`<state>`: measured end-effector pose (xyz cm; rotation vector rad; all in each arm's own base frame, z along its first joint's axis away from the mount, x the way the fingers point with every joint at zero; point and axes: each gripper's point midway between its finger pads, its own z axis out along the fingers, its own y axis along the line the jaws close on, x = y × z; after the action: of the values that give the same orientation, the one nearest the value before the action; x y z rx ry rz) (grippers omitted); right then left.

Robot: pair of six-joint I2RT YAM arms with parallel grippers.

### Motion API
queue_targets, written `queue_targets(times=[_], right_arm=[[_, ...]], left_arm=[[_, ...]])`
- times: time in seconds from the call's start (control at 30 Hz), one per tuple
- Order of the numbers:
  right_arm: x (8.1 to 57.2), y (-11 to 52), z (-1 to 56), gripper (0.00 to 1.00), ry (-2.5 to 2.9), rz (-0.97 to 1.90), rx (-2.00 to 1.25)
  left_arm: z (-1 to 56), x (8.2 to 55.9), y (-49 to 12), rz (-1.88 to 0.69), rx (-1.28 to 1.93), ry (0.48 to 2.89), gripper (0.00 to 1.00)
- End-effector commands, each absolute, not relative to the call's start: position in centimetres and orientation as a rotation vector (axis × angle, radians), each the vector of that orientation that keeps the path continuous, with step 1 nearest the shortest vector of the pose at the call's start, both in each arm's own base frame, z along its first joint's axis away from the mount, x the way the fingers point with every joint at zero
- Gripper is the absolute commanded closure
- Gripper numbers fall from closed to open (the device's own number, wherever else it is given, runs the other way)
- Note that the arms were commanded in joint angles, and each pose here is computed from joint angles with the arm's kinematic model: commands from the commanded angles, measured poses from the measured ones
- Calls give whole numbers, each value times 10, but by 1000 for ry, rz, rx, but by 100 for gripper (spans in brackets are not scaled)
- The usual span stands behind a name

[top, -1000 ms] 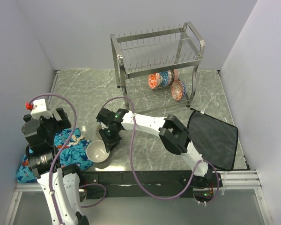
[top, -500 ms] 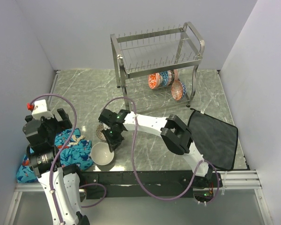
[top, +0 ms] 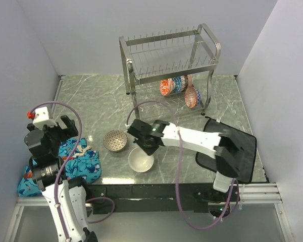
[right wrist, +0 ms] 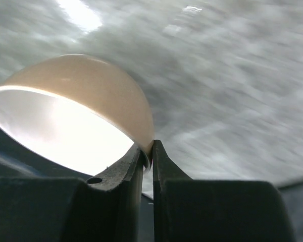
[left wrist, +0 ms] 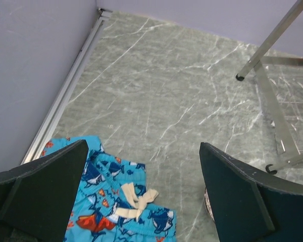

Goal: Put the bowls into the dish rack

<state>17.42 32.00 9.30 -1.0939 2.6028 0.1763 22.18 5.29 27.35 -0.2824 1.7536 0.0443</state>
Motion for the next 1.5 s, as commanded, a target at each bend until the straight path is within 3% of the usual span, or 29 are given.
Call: queue_targets(times=[0.0,0.17,0.53,1.03,1.47], right_arm=[[211,278,131,100,2374,-67,-1022],[223,239,138,100,2306,-171,-1016],[324,133,183,100,2005,-874,-708],[375,105,246,100,1748,-1239,-542],[419,117,245,100,1722,-1339,-489]], left_arm=[[296,236,49,-10,-255,1662,1],[305,252,46,-44,-240,1645,1],[314,263,43,-35,-193,1634,1],[289,256,40,-61,-230,1667,1],[279,261,41,-70,-232,1685,0]])
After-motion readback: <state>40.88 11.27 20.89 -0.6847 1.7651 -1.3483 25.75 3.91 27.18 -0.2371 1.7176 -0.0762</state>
